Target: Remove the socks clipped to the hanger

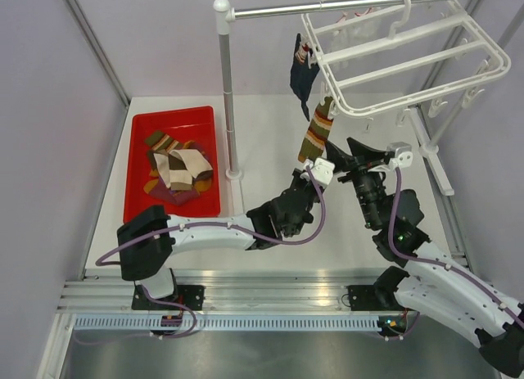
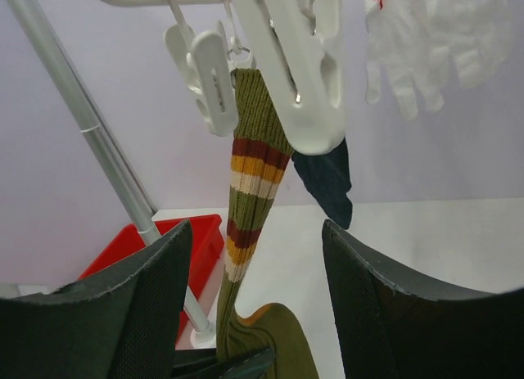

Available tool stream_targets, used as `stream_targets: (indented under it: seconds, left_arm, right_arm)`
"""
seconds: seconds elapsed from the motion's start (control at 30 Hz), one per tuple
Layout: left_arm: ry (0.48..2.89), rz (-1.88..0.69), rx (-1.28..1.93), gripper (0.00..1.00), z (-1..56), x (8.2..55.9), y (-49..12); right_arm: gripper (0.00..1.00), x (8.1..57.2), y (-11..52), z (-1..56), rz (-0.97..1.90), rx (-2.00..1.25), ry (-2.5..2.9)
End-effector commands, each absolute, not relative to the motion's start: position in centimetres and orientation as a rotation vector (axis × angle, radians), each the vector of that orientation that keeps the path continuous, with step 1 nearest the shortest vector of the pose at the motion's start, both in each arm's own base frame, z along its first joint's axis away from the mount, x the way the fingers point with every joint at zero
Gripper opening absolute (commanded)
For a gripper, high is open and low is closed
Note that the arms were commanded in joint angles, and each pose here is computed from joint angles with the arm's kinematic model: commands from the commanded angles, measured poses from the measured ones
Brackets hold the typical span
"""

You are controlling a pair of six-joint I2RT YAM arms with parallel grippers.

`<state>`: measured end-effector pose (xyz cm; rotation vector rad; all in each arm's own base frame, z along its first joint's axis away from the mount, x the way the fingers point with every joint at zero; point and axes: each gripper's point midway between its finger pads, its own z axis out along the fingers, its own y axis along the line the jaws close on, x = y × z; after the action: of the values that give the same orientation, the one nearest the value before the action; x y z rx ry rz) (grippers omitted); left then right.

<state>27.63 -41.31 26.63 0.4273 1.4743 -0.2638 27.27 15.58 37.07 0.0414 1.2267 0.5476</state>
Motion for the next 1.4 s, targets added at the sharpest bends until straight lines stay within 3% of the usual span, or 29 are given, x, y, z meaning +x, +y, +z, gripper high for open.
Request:
stream_targets:
  seconds: [0.0, 1.37]
  left_arm:
    - [1.421, -0.291, 0.475, 0.02, 28.5, 26.4, -41.6]
    - [1.379, -0.349, 0.652, 0.02, 26.4, 20.5, -45.6]
  right_arm:
    - [0.68, 27.2, 15.7, 40.3, 0.58, 0.064, 1.105]
    - [0.74, 30.9, 14.0, 45.6, 0.345, 0.153, 1.014]
